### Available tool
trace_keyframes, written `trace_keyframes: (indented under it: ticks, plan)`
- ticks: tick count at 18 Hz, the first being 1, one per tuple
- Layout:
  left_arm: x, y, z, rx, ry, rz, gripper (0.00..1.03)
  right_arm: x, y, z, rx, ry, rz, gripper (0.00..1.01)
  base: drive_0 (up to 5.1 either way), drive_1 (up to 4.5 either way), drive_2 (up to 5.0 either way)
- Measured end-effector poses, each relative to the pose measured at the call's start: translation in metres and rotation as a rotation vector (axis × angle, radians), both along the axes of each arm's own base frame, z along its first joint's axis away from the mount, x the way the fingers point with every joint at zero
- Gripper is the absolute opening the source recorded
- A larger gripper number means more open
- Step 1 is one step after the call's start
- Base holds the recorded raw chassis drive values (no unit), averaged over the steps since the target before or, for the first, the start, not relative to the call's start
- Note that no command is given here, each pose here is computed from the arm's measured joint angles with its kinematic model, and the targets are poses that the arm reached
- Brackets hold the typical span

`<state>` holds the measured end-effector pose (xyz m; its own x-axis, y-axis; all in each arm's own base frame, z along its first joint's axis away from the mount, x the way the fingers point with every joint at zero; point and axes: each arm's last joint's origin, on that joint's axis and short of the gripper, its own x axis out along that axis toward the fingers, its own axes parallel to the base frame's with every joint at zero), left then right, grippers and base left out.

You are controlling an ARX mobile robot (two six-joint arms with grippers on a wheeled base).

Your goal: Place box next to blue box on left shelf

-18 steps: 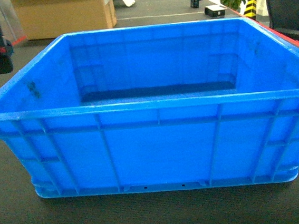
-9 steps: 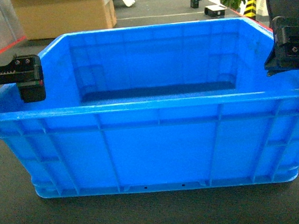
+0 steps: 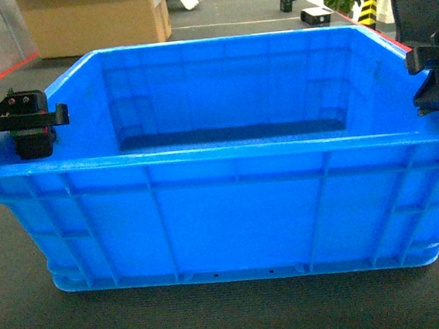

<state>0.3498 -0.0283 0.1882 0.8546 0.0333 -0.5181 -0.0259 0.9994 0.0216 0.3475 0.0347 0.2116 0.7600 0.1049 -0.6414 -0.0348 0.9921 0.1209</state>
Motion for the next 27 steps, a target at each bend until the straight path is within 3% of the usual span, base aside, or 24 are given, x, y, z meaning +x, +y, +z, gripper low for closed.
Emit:
trace_keyframes:
  ticks: [2,3,9,11,13,16,18,20,27]
  plan:
    - [-0.001,-0.002,0.0,-0.011,0.007,-0.041,0.39,0.0,0.0,0.0,-0.01,-0.003,-0.008,0.16,0.0,0.0,0.0]
    - [-0.001,-0.002,0.001,-0.025,0.006,-0.061,0.33,0.001,-0.003,0.0,0.006,-0.004,-0.012,0.1,0.0,0.0,0.0]
    - [-0.006,-0.007,0.009,-0.006,-0.056,-0.058,0.32,-0.005,-0.003,0.004,0.02,-0.055,-0.027,0.1,0.0,0.0,0.0]
    - [-0.014,-0.009,0.03,-0.011,-0.126,-0.065,0.32,-0.016,-0.004,0.026,0.021,-0.132,-0.034,0.1,0.0,0.0,0.0]
    - [-0.025,-0.01,0.061,-0.015,-0.244,-0.068,0.32,-0.031,-0.004,0.059,0.019,-0.259,-0.037,0.1,0.0,0.0,0.0]
    - [-0.046,-0.008,0.087,-0.012,-0.363,-0.066,0.32,-0.057,-0.003,0.083,0.006,-0.378,-0.043,0.1,0.0,0.0,0.0]
    - [-0.063,-0.007,0.087,-0.013,-0.385,-0.071,0.32,-0.075,0.002,0.082,-0.017,-0.428,-0.045,0.1,0.0,0.0,0.0]
    - [-0.067,-0.007,0.089,-0.017,-0.412,-0.075,0.32,-0.086,0.007,0.083,-0.061,-0.51,-0.062,0.1,0.0,0.0,0.0]
    - [-0.068,-0.007,0.092,-0.034,-0.419,-0.077,0.32,-0.09,0.006,0.089,-0.08,-0.543,-0.065,0.1,0.0,0.0,0.0]
